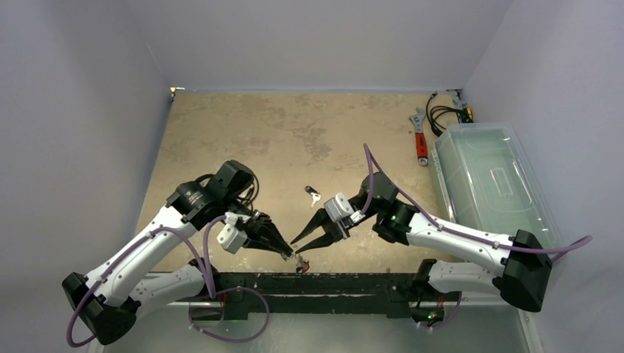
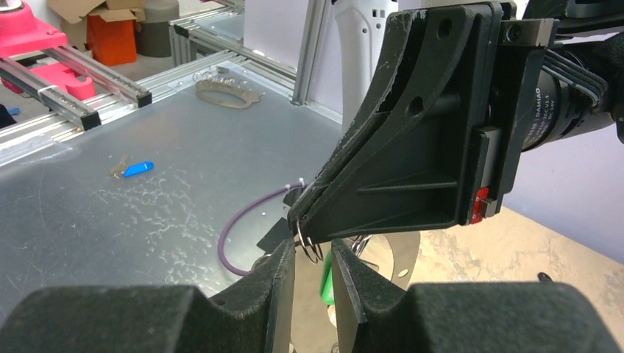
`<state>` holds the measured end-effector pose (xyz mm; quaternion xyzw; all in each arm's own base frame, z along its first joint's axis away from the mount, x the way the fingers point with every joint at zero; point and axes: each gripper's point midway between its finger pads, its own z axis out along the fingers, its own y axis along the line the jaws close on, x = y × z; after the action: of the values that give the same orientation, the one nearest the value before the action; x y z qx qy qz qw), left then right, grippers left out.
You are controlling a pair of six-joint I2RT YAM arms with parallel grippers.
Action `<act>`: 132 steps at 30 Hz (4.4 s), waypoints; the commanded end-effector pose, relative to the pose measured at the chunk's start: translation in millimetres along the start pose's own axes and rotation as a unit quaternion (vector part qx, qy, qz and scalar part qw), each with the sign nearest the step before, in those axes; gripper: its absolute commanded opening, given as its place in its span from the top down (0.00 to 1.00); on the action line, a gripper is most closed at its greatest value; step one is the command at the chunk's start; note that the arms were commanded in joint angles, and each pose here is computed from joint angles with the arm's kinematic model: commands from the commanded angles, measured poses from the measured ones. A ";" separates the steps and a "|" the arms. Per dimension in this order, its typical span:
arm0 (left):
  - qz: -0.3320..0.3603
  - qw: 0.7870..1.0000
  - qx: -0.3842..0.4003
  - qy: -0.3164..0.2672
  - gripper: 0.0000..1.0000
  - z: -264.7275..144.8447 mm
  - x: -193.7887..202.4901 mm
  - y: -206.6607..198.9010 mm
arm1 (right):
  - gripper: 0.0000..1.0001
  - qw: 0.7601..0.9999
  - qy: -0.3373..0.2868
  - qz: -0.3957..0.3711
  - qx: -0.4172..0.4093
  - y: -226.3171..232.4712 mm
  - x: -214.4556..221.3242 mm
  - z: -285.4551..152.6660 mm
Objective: Put the keys on the keyring
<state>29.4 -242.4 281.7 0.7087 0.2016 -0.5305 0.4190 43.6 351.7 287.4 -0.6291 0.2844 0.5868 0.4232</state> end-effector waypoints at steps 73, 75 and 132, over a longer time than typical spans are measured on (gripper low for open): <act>0.005 0.949 -0.314 0.036 0.60 -42.7 5.6 69.9 | 1.00 0.958 0.008 -0.094 0.270 -60.2 -42.3 -46.7; -0.001 0.949 -0.315 0.035 0.64 -42.5 7.3 72.0 | 1.00 0.959 0.009 -0.093 0.269 -60.4 -41.7 -46.1; 0.017 0.939 -0.338 0.068 1.00 -52.6 9.3 76.0 | 0.45 0.946 -0.015 -0.104 0.307 -58.3 -50.7 -59.9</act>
<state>120.4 -247.1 281.8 0.5570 0.4238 -0.3940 0.5958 102.3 329.9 331.5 -0.5212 0.3682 0.4578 0.6190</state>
